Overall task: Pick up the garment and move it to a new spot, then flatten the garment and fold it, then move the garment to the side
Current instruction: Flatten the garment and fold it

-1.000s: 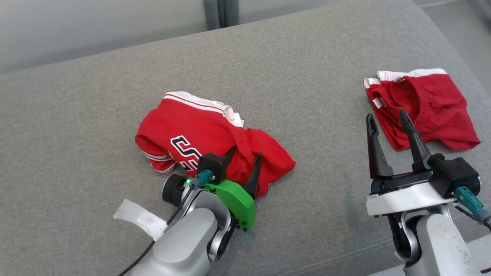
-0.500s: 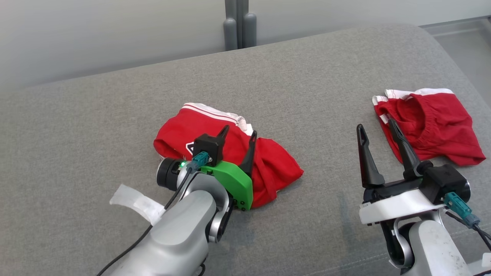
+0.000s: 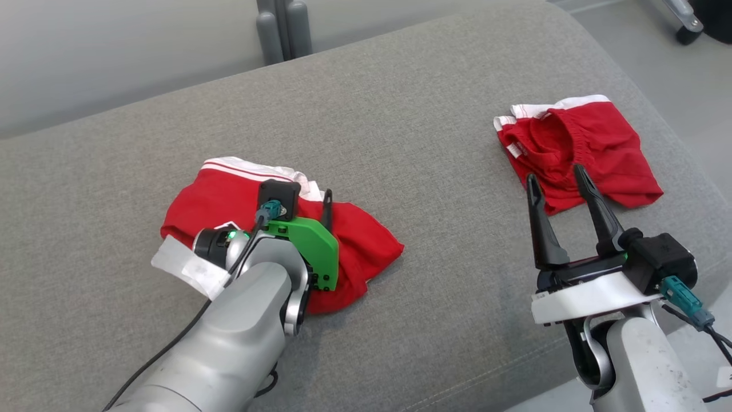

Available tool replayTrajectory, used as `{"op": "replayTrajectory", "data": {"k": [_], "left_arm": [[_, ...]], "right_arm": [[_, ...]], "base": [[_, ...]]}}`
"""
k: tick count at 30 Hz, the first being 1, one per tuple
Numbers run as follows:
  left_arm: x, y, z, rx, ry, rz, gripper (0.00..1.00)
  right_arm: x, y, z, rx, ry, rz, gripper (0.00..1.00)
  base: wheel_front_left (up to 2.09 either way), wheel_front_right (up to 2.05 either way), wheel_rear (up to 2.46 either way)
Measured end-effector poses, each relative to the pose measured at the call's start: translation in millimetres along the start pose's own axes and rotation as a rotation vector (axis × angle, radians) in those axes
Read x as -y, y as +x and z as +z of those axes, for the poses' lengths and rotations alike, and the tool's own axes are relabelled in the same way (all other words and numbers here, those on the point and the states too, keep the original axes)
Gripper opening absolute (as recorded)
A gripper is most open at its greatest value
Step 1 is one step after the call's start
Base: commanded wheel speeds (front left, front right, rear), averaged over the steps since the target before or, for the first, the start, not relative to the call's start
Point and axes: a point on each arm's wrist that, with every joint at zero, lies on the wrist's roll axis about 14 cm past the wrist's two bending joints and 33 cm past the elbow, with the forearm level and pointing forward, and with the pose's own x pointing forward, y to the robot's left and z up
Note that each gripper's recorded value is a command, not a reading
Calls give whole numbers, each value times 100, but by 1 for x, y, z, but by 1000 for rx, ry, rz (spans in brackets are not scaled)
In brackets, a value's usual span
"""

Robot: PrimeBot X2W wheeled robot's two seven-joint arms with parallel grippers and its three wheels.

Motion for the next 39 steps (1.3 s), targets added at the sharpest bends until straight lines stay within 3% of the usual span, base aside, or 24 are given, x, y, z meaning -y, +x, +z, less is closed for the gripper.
{"op": "replayTrajectory", "data": {"k": [11,14,19,23,24,25,33,39], "left_arm": [[-27,3,-19,-49,12,92,99],[-33,-5,-24,-78,26,105,89],[-32,-13,-33,-153,60,89,58],[-28,-13,-29,-181,95,69,23],[-28,-13,-28,-186,101,67,3],[-28,-13,-27,-184,104,67,0],[-25,-5,9,-65,94,63,0],[-28,0,82,174,83,90,0]], "right_arm": [[9,2,-7,-18,-3,-27,100],[0,5,-8,-14,8,-2,100],[-7,6,-7,-10,18,18,100],[-10,6,-6,-6,21,25,100],[-10,6,-6,-6,22,26,100],[-10,6,-5,-5,22,26,100],[-6,4,-4,-4,19,16,100],[-8,4,-2,2,19,21,100]], "base": [[0,0,0],[0,0,0],[0,0,0],[0,0,0],[0,0,0],[0,0,0],[0,0,0],[0,0,0]]}}
